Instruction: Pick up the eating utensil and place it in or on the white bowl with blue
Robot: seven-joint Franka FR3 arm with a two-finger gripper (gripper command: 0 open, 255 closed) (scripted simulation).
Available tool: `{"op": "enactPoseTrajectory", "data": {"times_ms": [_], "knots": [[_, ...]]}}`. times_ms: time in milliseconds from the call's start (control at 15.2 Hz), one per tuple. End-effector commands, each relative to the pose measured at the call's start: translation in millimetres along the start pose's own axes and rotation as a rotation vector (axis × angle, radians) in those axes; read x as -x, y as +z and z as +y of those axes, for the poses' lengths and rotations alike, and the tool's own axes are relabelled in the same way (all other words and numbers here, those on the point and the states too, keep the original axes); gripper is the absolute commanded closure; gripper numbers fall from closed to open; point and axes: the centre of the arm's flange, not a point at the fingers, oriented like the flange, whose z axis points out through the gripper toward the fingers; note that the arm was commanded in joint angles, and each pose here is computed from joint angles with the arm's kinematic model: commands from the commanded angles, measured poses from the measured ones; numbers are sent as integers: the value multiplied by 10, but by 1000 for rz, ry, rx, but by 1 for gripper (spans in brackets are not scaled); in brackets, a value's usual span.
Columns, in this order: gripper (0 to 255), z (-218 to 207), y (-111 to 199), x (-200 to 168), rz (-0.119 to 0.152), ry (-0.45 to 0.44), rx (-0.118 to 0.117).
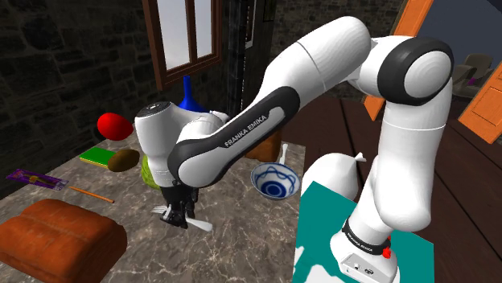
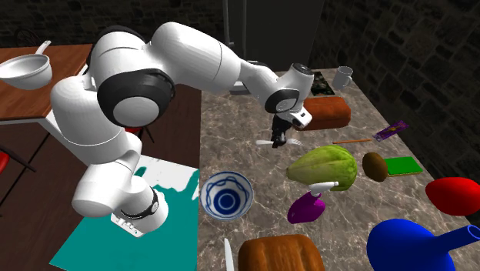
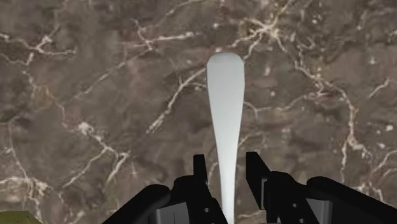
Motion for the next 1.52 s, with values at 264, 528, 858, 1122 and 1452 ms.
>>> {"op": "enactPoseTrajectory", "data": {"times_ms": [264,528,858,1122,1452], "knots": [[255,1,-313,39,0,0,0],[255,2,-523,65,0,0,0],[255,4,-785,98,0,0,0],[255,5,-994,125,0,0,0],[255,6,-1256,158,0,0,0]]}}
